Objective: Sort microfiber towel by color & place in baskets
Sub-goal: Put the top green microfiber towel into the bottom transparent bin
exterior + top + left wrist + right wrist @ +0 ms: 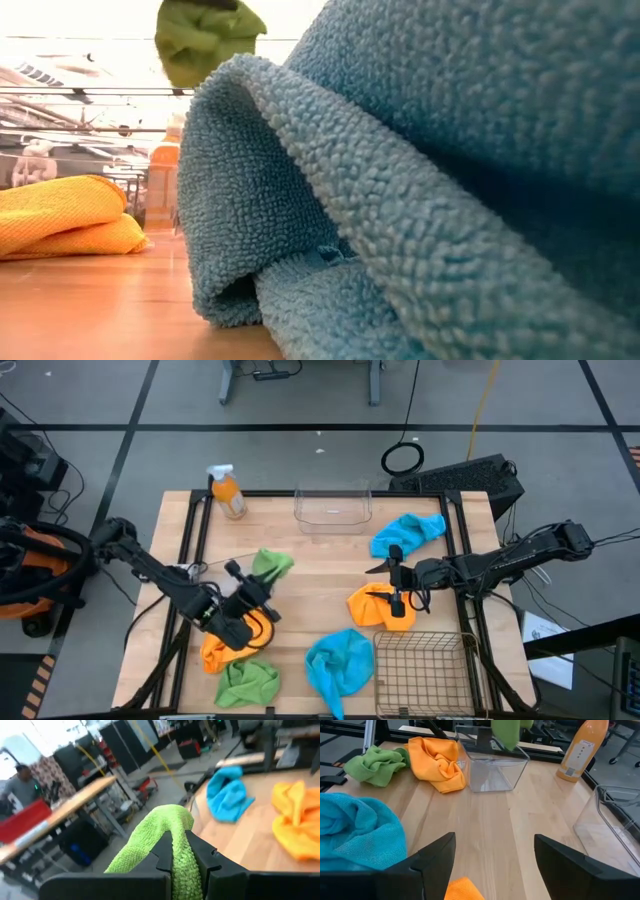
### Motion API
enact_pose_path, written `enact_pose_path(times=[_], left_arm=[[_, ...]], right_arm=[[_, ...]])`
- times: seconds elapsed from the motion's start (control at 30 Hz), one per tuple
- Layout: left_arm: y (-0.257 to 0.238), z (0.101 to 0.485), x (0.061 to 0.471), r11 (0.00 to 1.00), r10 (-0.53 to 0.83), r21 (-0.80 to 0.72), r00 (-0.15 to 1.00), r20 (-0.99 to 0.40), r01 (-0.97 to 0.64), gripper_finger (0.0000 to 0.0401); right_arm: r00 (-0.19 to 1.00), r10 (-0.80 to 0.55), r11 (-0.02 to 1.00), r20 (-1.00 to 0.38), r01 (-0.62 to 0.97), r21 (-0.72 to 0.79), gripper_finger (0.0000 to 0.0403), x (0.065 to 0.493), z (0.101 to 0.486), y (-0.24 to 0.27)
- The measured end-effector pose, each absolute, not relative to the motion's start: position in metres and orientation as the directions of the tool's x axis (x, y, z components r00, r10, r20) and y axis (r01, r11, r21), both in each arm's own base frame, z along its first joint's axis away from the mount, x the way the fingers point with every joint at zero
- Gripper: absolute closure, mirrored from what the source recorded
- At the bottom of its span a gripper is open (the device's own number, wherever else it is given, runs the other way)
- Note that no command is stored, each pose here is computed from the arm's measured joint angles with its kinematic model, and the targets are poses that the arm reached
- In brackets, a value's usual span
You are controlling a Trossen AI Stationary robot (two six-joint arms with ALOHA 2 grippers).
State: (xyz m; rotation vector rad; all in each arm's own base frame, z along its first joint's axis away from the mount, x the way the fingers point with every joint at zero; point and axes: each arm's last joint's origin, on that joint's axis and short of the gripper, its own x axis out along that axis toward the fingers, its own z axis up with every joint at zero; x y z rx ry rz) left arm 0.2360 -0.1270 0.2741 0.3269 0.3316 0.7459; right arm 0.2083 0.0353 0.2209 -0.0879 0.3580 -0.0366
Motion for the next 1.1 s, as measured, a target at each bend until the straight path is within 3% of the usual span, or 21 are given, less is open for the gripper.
enact_pose_path(times=[0.43, 0.67, 1.1], left_arm=[[-0.103, 0.247, 0.214, 0.670, 0.740, 0.282, 0.592, -0.319, -0.686, 0.0376], [-0.104, 0.241, 0.207, 0.721, 0.685, 0.303, 0.572, -0.452, -0.623, 0.0376], [-0.106, 0.236, 0.170, 0.680, 0.709, 0.324, 0.477, -0.519, -0.658, 0.0376]], right_arm=[[0.932, -0.052, 0.994, -0.359, 0.015, -0.104, 0.0145, 0.208, 0.220, 0.035], [0.929, -0.052, 0.995, -0.365, 0.018, -0.095, 0.0145, 0.208, 0.219, 0.035], [0.918, -0.052, 0.994, -0.393, 0.010, -0.108, 0.0145, 0.207, 0.217, 0.035]])
